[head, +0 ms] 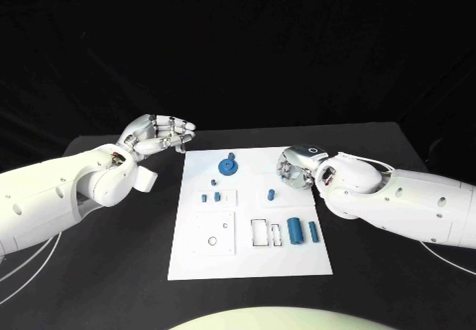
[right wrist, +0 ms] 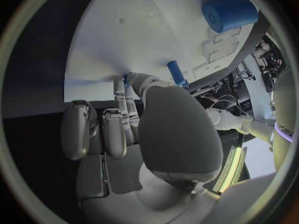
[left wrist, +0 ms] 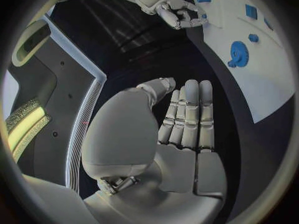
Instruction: Assemble the parts on the task board
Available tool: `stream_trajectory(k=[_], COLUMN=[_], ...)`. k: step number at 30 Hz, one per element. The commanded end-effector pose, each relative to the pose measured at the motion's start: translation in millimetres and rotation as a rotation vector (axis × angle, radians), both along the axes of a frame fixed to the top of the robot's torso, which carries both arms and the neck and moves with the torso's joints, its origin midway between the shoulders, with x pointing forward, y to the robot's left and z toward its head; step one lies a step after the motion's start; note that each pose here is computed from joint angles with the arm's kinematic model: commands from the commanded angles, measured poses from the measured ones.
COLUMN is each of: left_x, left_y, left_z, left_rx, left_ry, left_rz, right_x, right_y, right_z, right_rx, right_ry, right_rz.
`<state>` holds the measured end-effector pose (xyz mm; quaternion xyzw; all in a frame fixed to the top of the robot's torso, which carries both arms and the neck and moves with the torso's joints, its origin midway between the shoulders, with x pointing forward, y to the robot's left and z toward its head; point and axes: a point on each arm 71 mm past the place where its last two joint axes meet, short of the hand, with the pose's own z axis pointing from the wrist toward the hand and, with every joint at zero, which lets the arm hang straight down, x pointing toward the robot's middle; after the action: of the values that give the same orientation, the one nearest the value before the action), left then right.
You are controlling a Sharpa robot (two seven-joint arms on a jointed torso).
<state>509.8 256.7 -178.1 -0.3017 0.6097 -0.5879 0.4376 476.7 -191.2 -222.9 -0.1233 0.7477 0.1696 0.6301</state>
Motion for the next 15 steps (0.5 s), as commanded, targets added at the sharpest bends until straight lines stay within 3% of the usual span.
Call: stream_trajectory(k=[1,15], left_x=[-0.3,0.8], left_y=[-1.0,0.6], left_z=[1.5,1.6], left_rx=[-0.016,-0.014], left_ry=[-0.004,-0.012], left_rz=[-0.002,0.019], right_x=[-6.4,-9.6], right_y=[2.8,1.4], right_z=[-15.9,-7.3], right_rx=[-0.057,-0.009], right_ry=[0.056,-0.044], right_rz=[0.008,-0.014])
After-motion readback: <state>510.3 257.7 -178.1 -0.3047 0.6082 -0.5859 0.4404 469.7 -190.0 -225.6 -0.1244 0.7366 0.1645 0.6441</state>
